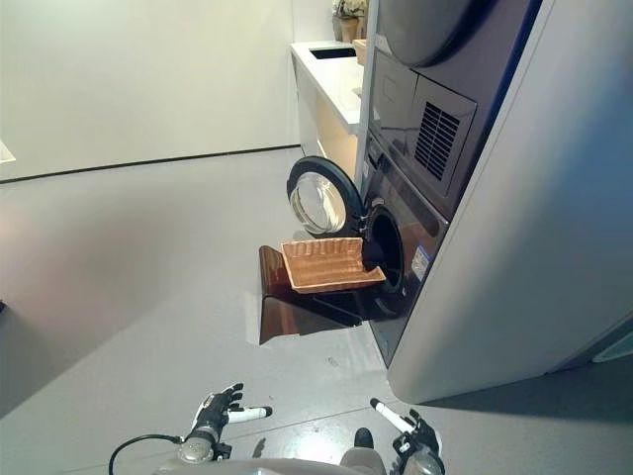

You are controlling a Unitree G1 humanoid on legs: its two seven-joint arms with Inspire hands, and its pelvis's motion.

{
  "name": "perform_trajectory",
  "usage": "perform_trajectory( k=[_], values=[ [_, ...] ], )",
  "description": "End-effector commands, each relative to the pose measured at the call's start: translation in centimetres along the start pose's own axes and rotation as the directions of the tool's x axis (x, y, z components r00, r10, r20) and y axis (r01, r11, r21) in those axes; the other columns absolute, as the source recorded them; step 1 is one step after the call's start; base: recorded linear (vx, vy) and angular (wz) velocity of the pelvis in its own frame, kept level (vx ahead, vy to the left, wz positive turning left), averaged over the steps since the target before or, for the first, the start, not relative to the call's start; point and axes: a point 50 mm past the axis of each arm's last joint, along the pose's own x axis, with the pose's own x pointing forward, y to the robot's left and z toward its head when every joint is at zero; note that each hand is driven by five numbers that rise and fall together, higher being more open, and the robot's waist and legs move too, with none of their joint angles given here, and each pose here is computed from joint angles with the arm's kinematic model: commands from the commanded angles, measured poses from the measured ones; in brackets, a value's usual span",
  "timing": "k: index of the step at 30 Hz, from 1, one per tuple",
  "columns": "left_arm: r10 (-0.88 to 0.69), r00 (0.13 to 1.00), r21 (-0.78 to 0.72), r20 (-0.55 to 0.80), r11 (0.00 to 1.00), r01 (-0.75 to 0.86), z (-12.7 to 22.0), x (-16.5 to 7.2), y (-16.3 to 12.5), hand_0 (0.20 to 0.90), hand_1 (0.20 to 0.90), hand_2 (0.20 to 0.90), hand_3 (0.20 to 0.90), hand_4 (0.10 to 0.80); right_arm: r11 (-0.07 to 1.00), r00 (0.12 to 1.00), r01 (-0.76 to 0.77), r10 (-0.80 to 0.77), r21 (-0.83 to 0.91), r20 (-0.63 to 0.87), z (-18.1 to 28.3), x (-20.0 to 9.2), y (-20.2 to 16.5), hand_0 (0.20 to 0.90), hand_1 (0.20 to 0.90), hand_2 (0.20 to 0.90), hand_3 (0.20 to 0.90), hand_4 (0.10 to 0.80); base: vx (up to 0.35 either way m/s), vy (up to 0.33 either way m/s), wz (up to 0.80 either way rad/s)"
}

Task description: Pick up the clothes and place them into the washing machine

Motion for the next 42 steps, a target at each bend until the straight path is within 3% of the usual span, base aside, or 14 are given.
perform_trajectory(
  k=[1,14,42],
  values=[
    [0.068,0.993,-0.039,0.1,0.997,-0.064,3.1,1.0,2.3,0.9,0.9,0.9,0.9,0.8,0.995,0.985,-0.096,0.097,-0.014,0.143,4.6,0.3,3.1,0.9,0.9,0.9,0.9,0.8,-0.144,0.065,-0.24],
    [0.067,0.998,-0.033,0.007,0.997,-0.067,0.5,0.5,2.7,0.9,0.9,0.9,0.9,0.8,0.996,0.994,-0.087,0.089,-0.037,0.066,1.9,0.1,2.3,0.9,0.9,0.9,0.9,0.8,0.013,-0.012,-0.06],
    [0.032,0.999,-0.04,-0.004,0.999,-0.032,0.3,0.4,2.2,0.9,0.9,0.9,0.9,0.8,0.99,0.992,-0.105,0.112,-0.098,0.066,2.0,0.1,2.5,0.9,0.9,0.9,0.9,0.8,0.032,-0.002,0.01]
  ],
)
